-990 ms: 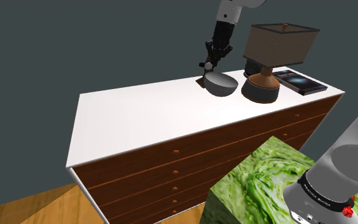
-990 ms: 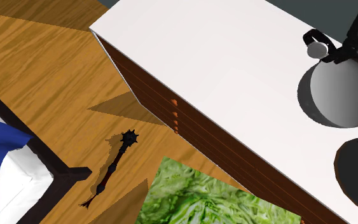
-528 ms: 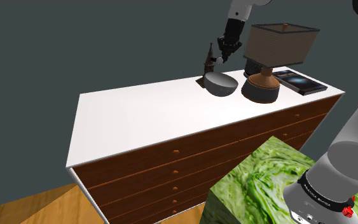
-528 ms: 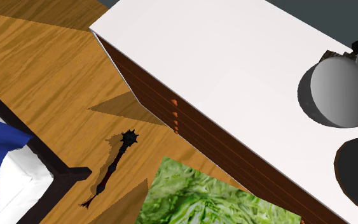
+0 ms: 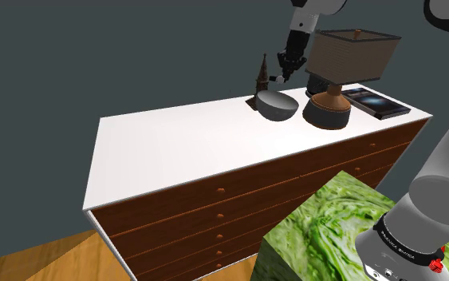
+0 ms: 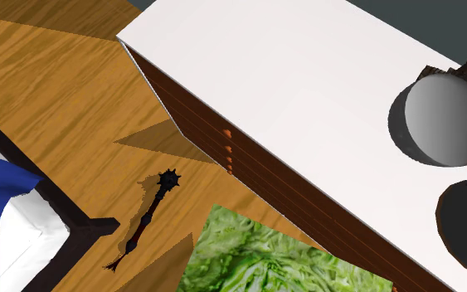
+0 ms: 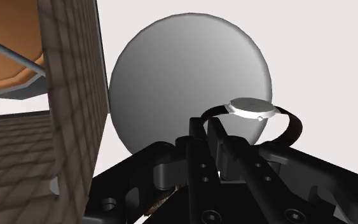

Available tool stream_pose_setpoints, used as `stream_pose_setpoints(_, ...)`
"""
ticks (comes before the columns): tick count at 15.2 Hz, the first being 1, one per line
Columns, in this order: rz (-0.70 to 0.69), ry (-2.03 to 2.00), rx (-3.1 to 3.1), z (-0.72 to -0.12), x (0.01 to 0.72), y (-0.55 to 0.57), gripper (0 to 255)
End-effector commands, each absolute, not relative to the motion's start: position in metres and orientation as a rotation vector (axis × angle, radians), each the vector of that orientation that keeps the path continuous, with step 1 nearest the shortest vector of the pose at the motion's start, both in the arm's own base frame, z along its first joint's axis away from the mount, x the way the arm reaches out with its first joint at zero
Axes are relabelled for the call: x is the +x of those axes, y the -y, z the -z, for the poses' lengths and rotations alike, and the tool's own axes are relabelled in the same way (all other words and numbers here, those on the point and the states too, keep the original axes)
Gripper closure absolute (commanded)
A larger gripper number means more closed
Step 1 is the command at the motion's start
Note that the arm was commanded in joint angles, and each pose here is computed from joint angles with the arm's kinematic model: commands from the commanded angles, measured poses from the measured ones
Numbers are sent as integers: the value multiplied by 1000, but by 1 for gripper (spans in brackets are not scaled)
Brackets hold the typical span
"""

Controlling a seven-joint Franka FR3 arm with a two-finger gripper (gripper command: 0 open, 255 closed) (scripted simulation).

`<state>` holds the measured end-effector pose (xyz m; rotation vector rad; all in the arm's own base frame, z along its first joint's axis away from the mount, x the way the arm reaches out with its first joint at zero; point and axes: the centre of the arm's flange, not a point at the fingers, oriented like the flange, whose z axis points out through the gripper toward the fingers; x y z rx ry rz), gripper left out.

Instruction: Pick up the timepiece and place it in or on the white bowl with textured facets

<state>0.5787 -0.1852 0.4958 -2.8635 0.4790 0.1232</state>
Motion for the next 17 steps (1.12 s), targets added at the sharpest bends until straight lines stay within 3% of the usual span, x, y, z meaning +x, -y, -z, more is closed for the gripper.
stream_pose_setpoints(1,-123,-479,-2864,-486,579,186,255)
stream_pose_setpoints(10,-123,-479,-2864,-438,579,186,255)
stream_pose_setpoints(17,-123,-479,-2864,-438,579,186,255)
